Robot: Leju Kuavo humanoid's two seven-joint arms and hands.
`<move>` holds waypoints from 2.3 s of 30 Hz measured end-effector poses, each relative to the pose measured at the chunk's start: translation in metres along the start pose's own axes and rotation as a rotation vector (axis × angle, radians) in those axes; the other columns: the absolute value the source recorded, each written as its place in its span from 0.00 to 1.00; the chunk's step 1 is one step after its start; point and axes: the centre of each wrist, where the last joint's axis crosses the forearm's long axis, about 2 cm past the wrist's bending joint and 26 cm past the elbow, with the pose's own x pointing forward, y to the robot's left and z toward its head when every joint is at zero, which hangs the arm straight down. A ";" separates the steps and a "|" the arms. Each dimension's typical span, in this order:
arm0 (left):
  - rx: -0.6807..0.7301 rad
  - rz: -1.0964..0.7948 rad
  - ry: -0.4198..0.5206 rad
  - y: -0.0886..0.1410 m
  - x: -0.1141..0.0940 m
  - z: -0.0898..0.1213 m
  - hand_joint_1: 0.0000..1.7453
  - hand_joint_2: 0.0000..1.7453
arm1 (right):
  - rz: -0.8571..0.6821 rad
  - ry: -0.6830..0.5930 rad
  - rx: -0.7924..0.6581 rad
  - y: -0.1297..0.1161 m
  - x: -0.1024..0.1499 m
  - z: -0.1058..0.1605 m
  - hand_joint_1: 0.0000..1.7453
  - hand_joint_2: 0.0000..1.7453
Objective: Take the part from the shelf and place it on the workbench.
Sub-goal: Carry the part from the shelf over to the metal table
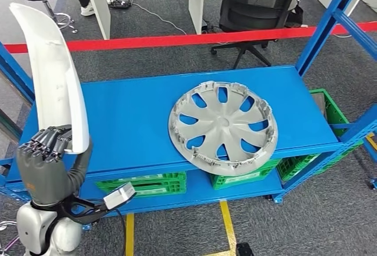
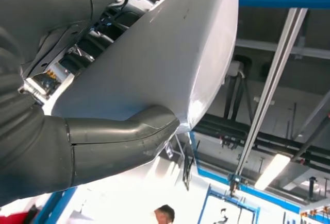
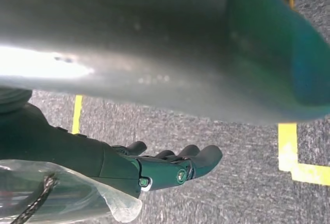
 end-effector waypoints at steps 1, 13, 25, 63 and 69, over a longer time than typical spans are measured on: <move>-0.003 0.001 0.001 0.000 0.000 0.001 1.00 1.00 | 0.000 0.001 0.000 0.000 0.000 0.000 0.00 0.00; -0.028 0.008 0.018 -0.005 0.001 0.004 1.00 1.00 | 0.016 -0.021 -0.016 -0.001 0.002 -0.001 0.00 0.00; -0.059 0.014 0.036 -0.011 0.001 0.006 1.00 1.00 | 0.053 -0.022 -0.010 -0.005 0.008 -0.003 0.00 0.00; -0.144 0.090 0.017 -0.025 0.009 0.026 1.00 1.00 | 0.170 -0.071 -0.001 -0.003 0.003 -0.001 0.00 0.00; -0.154 0.096 0.022 -0.027 0.011 0.028 1.00 1.00 | 0.170 -0.075 -0.001 -0.003 0.004 -0.001 0.00 0.00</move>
